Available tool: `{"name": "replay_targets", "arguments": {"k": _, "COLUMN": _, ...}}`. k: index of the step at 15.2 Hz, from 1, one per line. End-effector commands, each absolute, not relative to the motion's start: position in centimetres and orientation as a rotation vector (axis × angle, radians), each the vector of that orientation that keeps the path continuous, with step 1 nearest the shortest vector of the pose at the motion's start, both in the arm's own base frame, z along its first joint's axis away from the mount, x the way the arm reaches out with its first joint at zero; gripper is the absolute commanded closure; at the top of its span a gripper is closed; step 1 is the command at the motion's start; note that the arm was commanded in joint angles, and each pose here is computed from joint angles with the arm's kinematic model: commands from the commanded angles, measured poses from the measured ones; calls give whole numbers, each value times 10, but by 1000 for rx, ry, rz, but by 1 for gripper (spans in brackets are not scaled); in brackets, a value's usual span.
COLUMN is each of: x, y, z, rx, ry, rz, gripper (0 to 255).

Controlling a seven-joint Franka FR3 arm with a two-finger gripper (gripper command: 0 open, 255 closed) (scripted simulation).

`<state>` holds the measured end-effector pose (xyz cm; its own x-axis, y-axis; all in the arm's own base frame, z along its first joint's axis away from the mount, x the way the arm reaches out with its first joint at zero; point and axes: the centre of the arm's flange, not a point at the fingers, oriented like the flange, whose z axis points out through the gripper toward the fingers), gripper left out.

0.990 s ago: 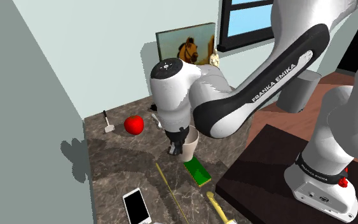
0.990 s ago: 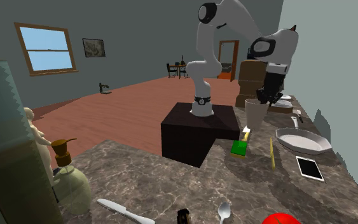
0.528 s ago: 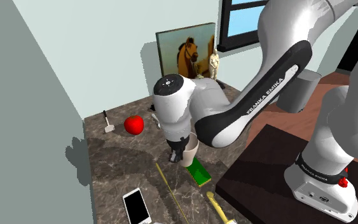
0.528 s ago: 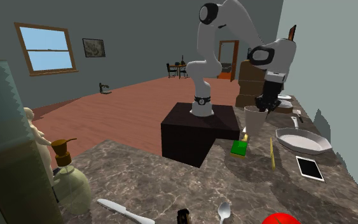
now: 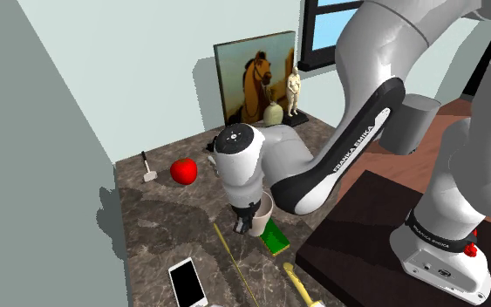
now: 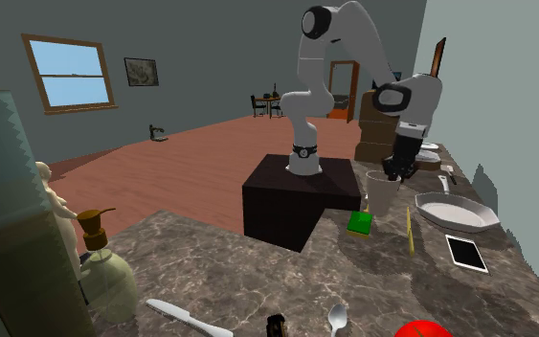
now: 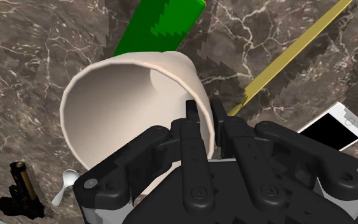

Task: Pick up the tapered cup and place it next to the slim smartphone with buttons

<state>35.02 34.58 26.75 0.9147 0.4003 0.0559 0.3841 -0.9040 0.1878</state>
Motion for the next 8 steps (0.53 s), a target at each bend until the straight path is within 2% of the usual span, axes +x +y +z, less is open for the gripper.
{"name": "replay_targets", "arguments": {"k": 1, "x": 351, "y": 346, "z": 257, "rx": 2904, "ry": 600, "rz": 140, "gripper": 255}}
{"name": "replay_targets", "arguments": {"k": 8, "x": 351, "y": 346, "z": 220, "rx": 2904, "ry": 600, "rz": 140, "gripper": 255}}
